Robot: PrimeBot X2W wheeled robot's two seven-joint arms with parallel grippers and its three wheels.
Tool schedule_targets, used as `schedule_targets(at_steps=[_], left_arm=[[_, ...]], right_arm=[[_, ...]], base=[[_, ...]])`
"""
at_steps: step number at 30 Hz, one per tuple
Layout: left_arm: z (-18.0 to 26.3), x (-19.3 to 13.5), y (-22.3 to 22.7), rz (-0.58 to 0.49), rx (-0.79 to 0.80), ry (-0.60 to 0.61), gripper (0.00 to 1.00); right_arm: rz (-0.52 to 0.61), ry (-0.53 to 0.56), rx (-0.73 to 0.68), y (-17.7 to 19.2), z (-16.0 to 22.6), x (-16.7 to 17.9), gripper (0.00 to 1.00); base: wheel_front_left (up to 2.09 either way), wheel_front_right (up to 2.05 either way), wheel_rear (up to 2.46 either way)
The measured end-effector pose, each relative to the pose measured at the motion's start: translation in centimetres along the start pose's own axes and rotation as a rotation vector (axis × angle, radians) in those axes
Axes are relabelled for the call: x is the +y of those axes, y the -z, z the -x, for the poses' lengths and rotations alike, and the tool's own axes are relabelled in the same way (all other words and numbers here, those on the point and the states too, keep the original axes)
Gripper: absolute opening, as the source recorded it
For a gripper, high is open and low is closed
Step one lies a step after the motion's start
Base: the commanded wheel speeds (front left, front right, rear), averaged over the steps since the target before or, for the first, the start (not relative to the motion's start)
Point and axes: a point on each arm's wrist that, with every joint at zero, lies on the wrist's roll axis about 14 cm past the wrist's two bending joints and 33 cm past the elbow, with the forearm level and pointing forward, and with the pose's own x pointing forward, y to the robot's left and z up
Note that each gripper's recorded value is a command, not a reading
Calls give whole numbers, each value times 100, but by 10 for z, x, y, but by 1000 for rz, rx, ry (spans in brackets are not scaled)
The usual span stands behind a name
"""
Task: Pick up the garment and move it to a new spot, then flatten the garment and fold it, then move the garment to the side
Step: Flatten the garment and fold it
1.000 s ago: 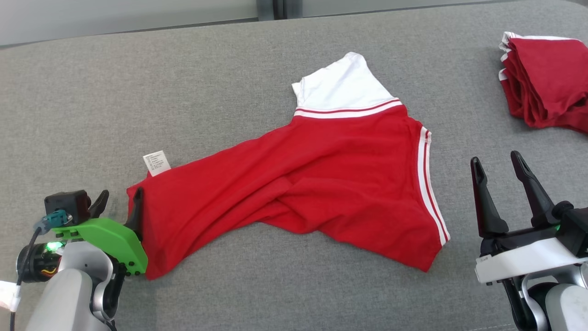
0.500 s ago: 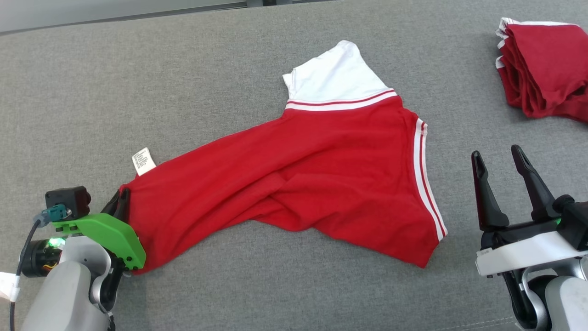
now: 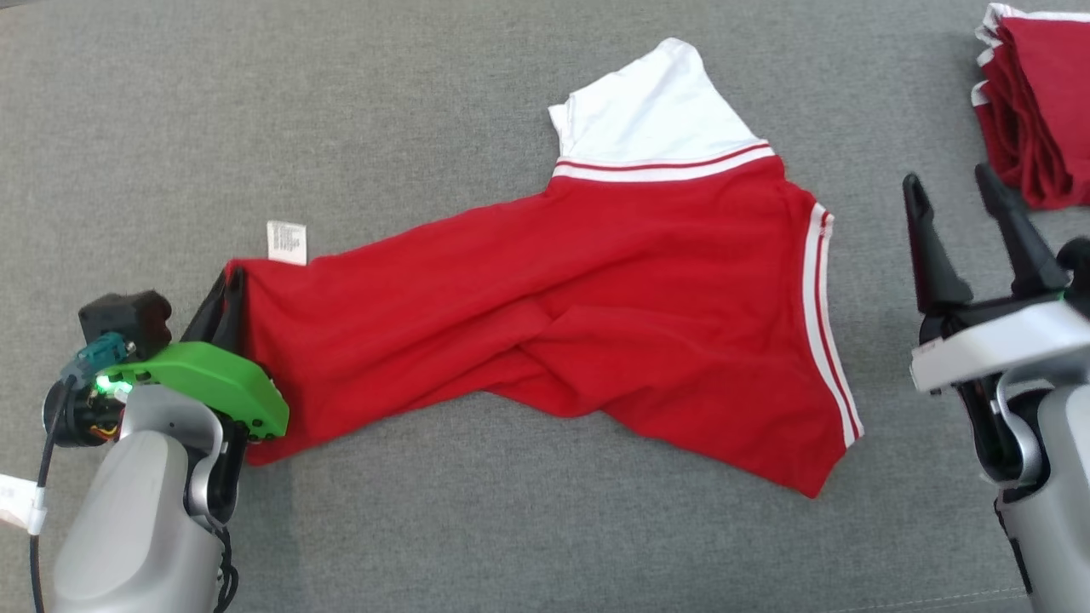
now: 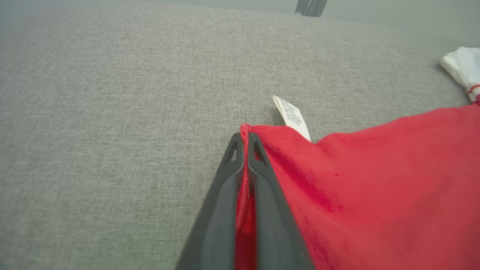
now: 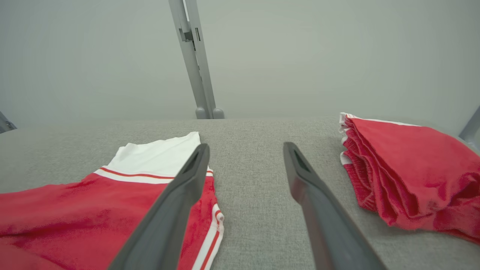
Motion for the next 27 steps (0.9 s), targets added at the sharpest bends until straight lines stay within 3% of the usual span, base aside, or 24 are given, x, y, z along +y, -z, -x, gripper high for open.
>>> schedule_targets(at_steps=[7,16,26,27], left_arm=[[-13,-6,-5,5,-43,14,0],[-10,-1,-7,7,-77,-6,0],[-4,10,-8,-7,-100,-29,0],[-4,11,-9,-8,-103,-31,0]], right_arm=[[-4,-76,58,23,-62,9,100],[31,-215,237,68,-136,51,100],[85,-286,445,111,-176,83,100],[89,-288,465,115,-177,84,58]], base=[[0,0,0],[0,0,0],[0,0,0],[0,0,0]])
